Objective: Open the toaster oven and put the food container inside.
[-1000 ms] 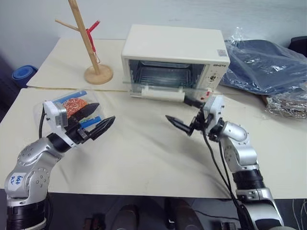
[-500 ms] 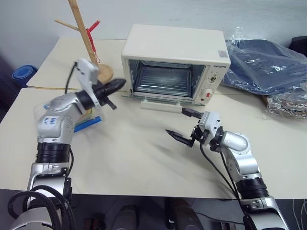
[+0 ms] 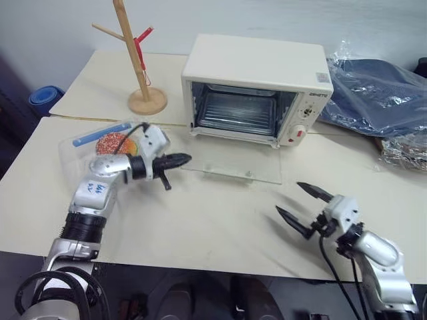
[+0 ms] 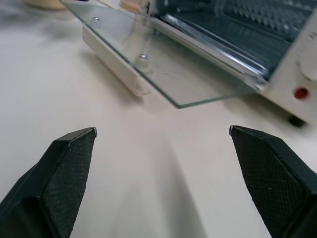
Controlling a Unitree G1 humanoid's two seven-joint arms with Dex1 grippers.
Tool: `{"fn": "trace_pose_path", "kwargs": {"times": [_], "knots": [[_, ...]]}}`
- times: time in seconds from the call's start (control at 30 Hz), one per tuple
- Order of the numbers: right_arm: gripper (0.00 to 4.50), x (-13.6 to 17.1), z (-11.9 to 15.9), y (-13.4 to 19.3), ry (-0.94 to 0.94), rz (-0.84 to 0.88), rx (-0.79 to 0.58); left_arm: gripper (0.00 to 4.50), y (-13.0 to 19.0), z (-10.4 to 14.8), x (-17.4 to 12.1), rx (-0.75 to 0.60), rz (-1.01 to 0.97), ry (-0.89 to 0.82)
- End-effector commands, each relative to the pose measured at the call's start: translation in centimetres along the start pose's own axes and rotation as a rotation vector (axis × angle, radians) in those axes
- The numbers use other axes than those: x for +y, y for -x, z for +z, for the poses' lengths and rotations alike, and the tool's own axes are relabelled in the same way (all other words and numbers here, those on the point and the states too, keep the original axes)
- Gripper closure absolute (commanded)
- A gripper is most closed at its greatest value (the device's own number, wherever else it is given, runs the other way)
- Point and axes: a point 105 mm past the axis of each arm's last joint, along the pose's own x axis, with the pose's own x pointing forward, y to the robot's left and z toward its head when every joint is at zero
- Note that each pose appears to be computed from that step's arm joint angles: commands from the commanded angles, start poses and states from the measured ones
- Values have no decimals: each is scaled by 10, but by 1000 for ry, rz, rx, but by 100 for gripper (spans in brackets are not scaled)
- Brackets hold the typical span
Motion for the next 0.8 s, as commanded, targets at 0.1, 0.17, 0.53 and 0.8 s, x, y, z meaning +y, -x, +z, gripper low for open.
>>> {"fn": "trace_pose_path", "kwargs": {"times": [0.1,0.17,0.53,0.8], "knots": [[0,-17,29,-3,49,-1,-123,448,-8,0,-12,-9,63,-67],[0,-21,39,-12,-11,20,-184,431,-1,15,-13,-121,133,-26],[0,2,88,-56,-10,258,-418,121,205,8,11,-292,655,296],[0,32,105,-73,-36,452,-496,1,307,-30,25,-159,1034,443]]}}
